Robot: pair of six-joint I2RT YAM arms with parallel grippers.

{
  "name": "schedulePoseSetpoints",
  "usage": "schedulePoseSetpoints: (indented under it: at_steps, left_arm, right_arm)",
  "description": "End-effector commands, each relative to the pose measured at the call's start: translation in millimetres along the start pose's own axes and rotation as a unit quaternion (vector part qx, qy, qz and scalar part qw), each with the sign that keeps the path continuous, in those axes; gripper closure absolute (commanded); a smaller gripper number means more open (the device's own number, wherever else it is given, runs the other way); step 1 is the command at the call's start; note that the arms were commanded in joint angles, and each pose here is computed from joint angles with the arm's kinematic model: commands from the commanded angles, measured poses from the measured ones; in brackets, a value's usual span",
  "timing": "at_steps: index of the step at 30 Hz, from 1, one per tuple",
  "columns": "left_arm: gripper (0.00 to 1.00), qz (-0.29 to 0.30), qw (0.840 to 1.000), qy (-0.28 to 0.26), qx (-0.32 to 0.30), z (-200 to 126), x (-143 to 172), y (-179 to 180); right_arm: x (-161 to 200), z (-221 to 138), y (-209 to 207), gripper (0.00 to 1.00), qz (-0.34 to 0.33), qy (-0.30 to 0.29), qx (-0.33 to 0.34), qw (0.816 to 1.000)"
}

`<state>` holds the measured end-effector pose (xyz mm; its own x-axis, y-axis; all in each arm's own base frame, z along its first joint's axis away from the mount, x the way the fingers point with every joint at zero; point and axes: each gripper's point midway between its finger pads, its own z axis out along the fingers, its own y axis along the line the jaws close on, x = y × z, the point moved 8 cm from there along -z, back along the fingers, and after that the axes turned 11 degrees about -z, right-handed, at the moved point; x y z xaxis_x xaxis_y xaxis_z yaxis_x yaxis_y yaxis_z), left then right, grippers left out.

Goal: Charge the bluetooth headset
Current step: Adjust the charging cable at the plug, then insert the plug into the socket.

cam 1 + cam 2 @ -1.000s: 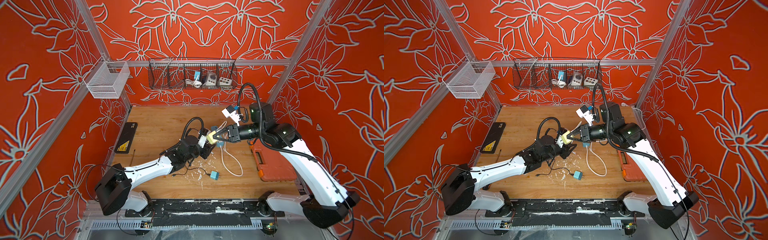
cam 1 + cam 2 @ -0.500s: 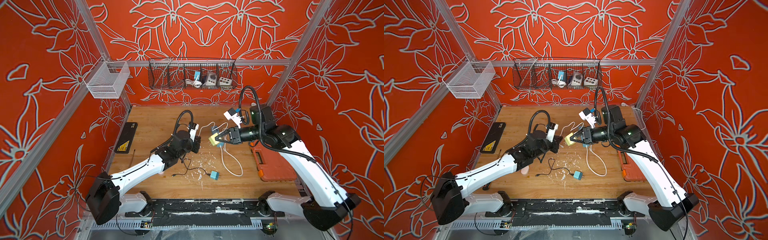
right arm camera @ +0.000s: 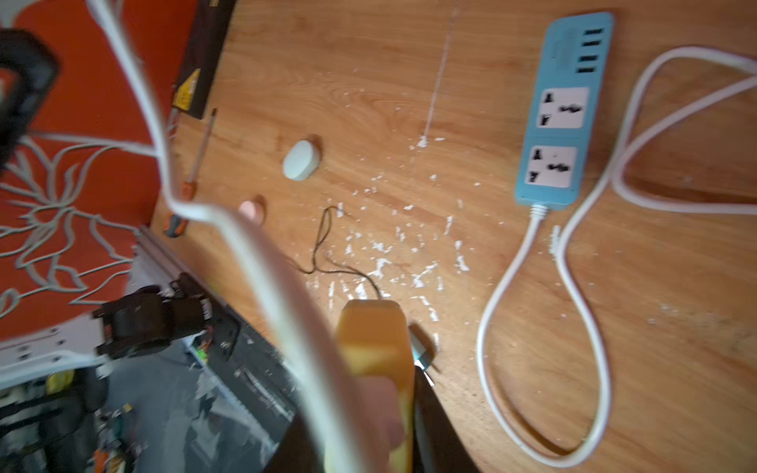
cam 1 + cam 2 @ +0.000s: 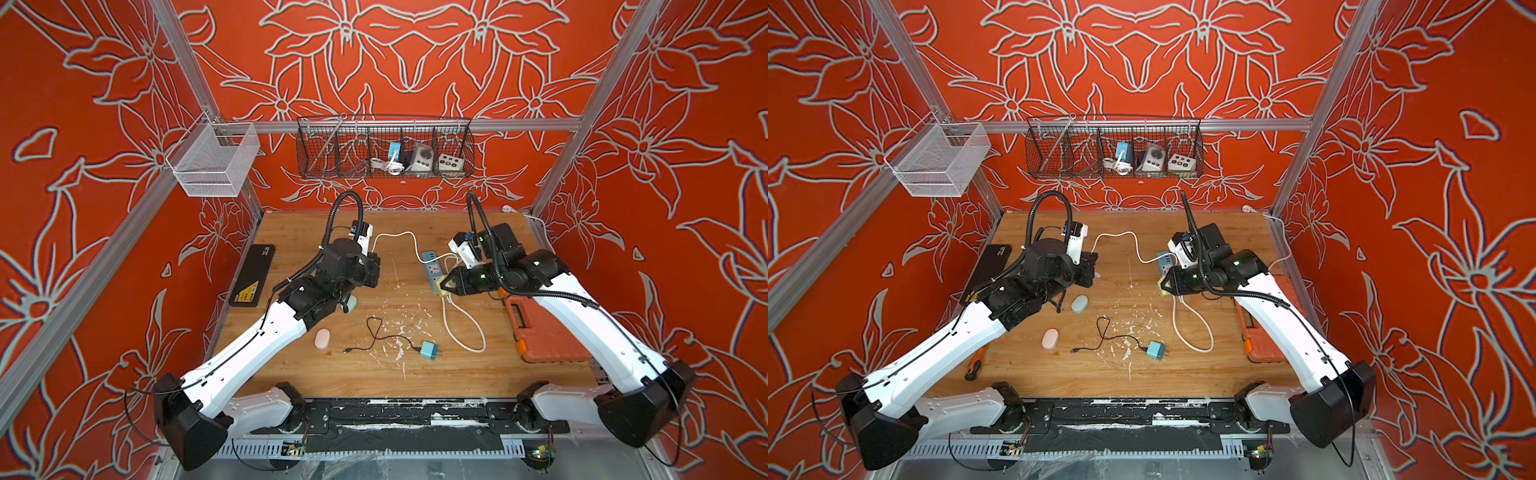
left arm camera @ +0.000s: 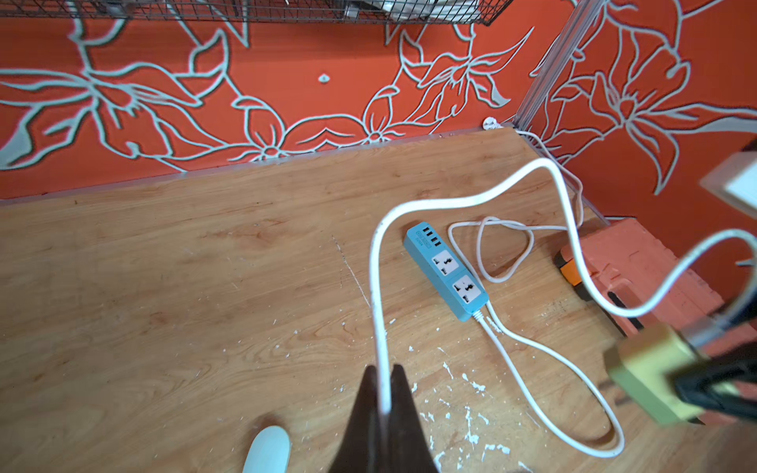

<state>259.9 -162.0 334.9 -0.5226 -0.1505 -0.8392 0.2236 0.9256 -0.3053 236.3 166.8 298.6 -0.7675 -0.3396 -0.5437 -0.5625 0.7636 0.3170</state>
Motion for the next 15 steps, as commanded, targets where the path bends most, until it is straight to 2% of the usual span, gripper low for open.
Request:
schedulePoseSetpoints:
  at_steps: [1, 6, 15]
  left_arm:
    - [1.0, 0.011, 0.999, 0.018, -0.039, -9.1, -3.3, 9.2]
    - [1.0, 0.001, 0.994, 0.059, -0.088, 3.4, -6.3, 17.2]
    - [1.0, -0.024, 0.991, 0.094, -0.097, 30.2, 3.1, 28.7]
  right_arm:
    - [-9.6, 17.2, -27.0, 0.85, -0.017, -0.007, 0.109, 0.994]
    - [-27.3, 38.0, -46.8, 0.84, -0.023, -0.018, 0.181, 0.983]
    - [-55.6, 86.9, -71.3, 0.85, -0.028, -0.022, 0.224, 0.974]
